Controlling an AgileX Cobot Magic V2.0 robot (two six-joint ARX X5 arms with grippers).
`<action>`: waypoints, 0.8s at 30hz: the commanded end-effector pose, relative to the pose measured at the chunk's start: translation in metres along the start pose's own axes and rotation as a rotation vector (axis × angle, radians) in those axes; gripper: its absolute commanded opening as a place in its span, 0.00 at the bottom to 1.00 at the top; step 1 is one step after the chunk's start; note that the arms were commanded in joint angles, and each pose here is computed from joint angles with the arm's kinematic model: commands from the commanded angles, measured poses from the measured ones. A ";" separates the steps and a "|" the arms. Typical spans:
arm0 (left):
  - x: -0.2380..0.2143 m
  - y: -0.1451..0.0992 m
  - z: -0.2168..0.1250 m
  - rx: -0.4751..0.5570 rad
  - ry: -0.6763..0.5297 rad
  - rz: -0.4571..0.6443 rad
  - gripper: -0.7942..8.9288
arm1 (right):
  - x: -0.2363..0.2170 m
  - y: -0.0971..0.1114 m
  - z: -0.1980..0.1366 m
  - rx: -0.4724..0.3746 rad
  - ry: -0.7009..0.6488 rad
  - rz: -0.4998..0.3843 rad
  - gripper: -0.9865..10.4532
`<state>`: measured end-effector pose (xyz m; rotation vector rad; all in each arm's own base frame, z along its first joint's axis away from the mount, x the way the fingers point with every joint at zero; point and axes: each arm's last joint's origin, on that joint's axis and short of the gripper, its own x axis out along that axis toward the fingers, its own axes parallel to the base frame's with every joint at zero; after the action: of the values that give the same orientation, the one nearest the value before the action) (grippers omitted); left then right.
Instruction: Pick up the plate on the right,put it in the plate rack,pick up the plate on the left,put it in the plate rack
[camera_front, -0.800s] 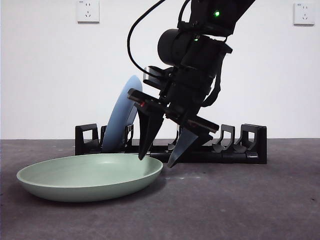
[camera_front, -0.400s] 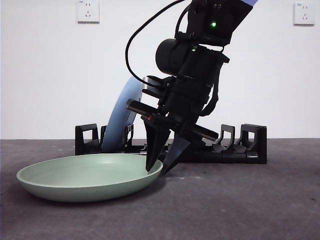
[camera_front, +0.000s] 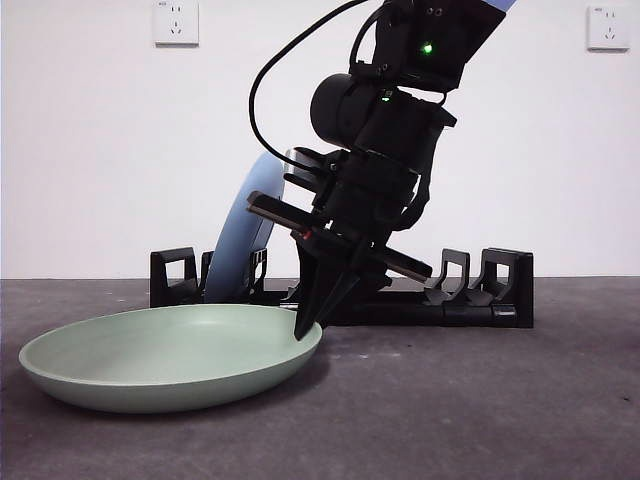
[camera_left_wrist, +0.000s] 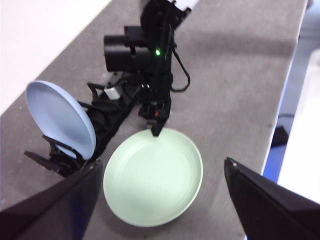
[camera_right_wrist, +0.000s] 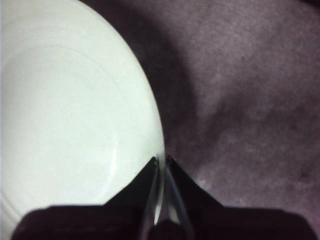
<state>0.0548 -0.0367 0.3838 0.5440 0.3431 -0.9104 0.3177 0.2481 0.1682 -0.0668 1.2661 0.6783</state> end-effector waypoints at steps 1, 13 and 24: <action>0.004 0.000 0.001 0.059 0.035 -0.006 0.51 | -0.002 0.000 -0.004 -0.006 0.026 -0.011 0.08; 0.035 -0.006 0.011 0.270 0.159 -0.110 0.51 | -0.117 0.025 0.002 -0.095 -0.066 0.002 0.08; 0.081 -0.025 0.032 0.620 0.281 -0.067 0.51 | -0.212 0.034 -0.016 -0.114 -0.089 -0.013 0.08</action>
<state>0.0819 -0.1169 0.3613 1.1896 0.3676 -1.0150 0.2583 0.1782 0.3630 -0.1271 1.1359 0.7231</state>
